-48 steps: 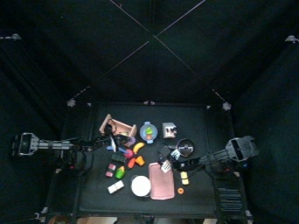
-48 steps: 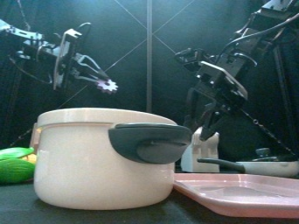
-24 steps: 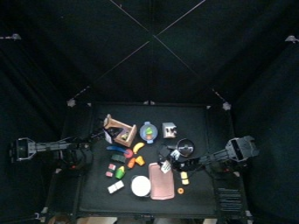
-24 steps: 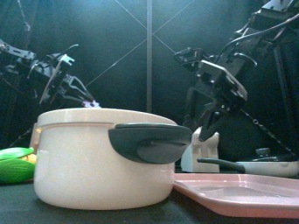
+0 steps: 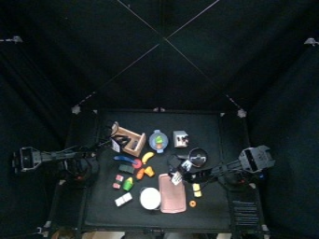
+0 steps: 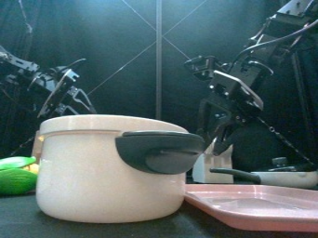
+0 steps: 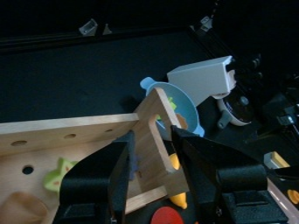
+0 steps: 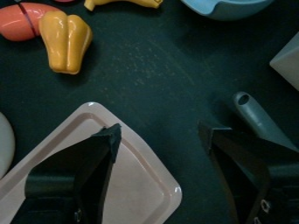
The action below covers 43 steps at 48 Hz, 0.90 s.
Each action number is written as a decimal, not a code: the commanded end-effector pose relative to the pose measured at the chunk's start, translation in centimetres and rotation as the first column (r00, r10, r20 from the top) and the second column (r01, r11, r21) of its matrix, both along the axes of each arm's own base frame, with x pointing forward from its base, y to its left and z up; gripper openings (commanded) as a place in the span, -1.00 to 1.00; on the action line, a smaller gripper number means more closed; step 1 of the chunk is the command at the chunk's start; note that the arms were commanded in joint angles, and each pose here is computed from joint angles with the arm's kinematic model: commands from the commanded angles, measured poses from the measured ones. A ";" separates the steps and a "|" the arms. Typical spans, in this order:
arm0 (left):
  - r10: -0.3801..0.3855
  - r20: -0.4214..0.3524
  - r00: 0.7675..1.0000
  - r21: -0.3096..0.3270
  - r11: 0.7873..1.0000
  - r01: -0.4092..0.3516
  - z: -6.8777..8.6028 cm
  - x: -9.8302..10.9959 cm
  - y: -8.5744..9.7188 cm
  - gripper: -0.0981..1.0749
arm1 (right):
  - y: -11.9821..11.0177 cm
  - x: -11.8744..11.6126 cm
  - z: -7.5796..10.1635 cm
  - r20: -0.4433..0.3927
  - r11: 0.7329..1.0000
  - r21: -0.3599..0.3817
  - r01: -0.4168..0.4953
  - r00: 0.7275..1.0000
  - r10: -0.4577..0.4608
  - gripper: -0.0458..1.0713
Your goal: Place purple gear in toolbox
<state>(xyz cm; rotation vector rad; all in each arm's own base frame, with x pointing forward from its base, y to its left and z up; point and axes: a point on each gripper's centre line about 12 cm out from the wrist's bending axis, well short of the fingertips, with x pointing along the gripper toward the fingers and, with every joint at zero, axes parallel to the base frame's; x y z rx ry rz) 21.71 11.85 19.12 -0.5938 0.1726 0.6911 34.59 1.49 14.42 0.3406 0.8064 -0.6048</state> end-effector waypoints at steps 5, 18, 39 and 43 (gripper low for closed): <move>-0.002 0.010 1.000 0.011 1.000 0.002 0.4 0.3 0.1 0.49 | 0.0 0.4 1.0 0.034 1.000 0.008 0.003 0.999 -0.004 0.86; -0.001 0.011 1.000 0.008 1.000 0.000 0.4 0.2 0.1 0.49 | 0.0 0.3 1.0 0.033 1.000 0.009 0.004 0.999 -0.005 0.86; -0.001 0.011 1.000 0.008 1.000 0.000 0.4 0.2 0.1 0.42 | -0.2 0.2 0.9 0.030 1.000 0.008 0.007 1.000 -0.008 0.86; -0.002 0.010 1.000 0.007 1.000 0.001 0.4 0.3 0.1 0.41 | -0.1 0.2 0.9 0.029 1.000 0.010 0.008 1.000 -0.008 0.86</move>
